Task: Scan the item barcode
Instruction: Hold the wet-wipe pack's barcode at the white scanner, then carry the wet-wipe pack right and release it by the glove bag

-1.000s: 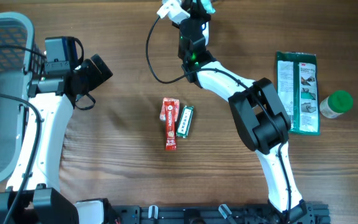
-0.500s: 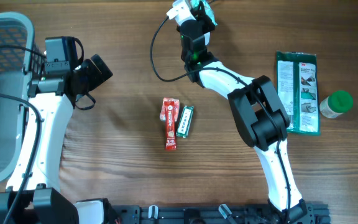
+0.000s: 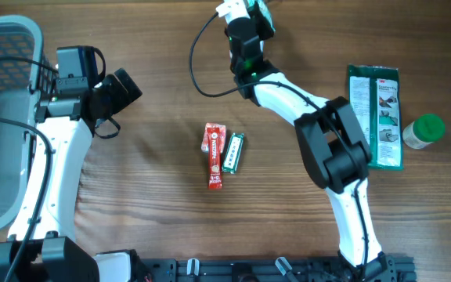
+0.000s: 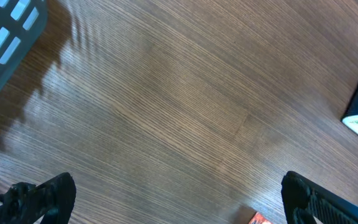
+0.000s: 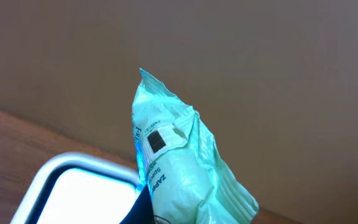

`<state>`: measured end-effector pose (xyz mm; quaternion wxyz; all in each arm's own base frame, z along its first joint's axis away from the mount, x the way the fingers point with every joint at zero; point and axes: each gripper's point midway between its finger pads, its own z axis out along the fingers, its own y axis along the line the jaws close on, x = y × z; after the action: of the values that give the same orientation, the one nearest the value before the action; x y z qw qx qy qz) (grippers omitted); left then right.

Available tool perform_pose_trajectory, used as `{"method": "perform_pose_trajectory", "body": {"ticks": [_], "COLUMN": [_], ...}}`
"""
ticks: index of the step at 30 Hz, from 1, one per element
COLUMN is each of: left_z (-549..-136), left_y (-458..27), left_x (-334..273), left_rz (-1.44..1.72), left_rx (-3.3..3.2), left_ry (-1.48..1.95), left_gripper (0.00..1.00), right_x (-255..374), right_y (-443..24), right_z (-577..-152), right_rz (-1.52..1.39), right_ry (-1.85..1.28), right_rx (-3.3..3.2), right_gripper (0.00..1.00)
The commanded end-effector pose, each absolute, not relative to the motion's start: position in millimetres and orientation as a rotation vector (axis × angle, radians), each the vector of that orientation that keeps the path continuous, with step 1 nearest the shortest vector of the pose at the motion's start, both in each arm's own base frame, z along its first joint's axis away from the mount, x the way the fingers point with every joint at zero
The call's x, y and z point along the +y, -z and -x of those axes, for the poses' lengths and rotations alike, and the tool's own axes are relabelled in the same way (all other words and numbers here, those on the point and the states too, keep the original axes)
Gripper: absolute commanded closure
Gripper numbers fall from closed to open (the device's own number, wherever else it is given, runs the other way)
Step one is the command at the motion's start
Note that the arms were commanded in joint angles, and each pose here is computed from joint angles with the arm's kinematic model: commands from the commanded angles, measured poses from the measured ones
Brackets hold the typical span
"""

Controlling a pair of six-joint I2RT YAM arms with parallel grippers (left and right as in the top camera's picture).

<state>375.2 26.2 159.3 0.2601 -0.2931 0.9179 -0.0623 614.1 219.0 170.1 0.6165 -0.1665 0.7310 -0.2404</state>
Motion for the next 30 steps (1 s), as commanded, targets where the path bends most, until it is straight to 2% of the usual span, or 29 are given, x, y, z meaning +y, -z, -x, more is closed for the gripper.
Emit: {"method": "perform_pose_trajectory", "body": {"ticks": [1,4,6,9,12,18,24,27,29,30], "left_z": [-376,-376,-376,-376,-376,-376,-376,-376,-376,-376], "left_y": [-166,-166,-166,-166,-166,-166,-166,-166,-166,-166], "left_x": [30,30,30,30,30,30,30,30,30,30], "left_rz": [0.795,0.795,0.795,0.795,0.795,0.795,0.795,0.795,0.795,0.795], "left_rx": [2.467,2.467,2.467,2.467,2.467,2.467,2.467,2.467,2.467,2.467], "left_ry": [0.158,0.158,0.158,0.158,0.158,0.158,0.158,0.158,0.158,0.158], "left_gripper": [0.0,0.0,0.0,0.0,0.0,0.0,0.0,0.0,0.0,0.0], "right_x": [217,219,221,202,177,138,65,33,21,16], "right_y": [-289,-312,-303,-265,-209,-118,-62,-44,-35,-30], "right_z": [-594,-578,-565,-541,-510,-417,-372,-367,-370,-372], "right_rz": [0.278,0.343,0.44,0.481,0.475,0.514,0.384,0.236,0.156,0.098], "right_ry": [0.431,0.36,0.292,0.214,0.123,-0.184,0.053,0.19,0.213,0.209], "right_rx": [1.54,1.585,1.688,1.928,2.228,2.782,3.025,3.05,3.036,3.022], "right_gripper": [0.96,0.96,0.96,0.96,0.96,0.95,0.89,0.96,0.96,0.74]}}
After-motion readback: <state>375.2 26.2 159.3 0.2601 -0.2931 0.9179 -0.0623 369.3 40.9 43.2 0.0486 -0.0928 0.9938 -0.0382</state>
